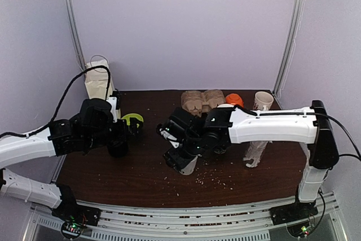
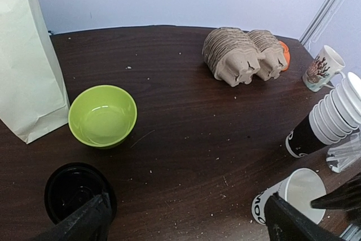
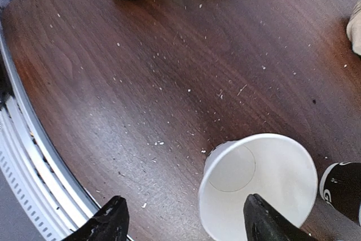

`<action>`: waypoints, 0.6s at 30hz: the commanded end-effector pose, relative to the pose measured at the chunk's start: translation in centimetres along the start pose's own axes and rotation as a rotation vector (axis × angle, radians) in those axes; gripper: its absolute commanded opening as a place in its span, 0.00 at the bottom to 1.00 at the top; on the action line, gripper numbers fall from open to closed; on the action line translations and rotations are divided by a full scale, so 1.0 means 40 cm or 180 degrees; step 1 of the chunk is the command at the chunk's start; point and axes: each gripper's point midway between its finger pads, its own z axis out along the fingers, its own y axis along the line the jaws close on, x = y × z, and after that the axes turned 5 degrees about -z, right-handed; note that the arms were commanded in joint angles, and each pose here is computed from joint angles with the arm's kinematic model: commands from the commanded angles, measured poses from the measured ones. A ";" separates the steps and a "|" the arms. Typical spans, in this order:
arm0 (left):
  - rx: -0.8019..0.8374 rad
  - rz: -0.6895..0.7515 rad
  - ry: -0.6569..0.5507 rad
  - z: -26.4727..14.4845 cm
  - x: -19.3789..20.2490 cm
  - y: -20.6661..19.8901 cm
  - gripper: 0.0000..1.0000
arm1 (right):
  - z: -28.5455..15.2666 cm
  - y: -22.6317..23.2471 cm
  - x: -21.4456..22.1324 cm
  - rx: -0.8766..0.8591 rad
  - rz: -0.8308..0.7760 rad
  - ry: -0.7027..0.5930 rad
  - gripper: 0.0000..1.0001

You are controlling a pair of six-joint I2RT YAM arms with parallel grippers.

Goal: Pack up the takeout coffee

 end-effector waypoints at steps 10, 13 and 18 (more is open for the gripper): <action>-0.0537 -0.1136 0.0433 0.055 0.032 0.273 0.88 | -0.304 -0.108 -0.105 0.0122 0.0492 -0.1390 0.74; -0.0739 -0.1272 0.0527 0.050 0.052 0.329 0.80 | -0.312 -0.110 -0.096 0.0078 0.0531 -0.1484 0.73; -0.1109 -0.1252 0.0688 0.052 0.075 0.392 0.70 | -0.312 -0.105 -0.091 0.0029 0.0510 -0.1515 0.73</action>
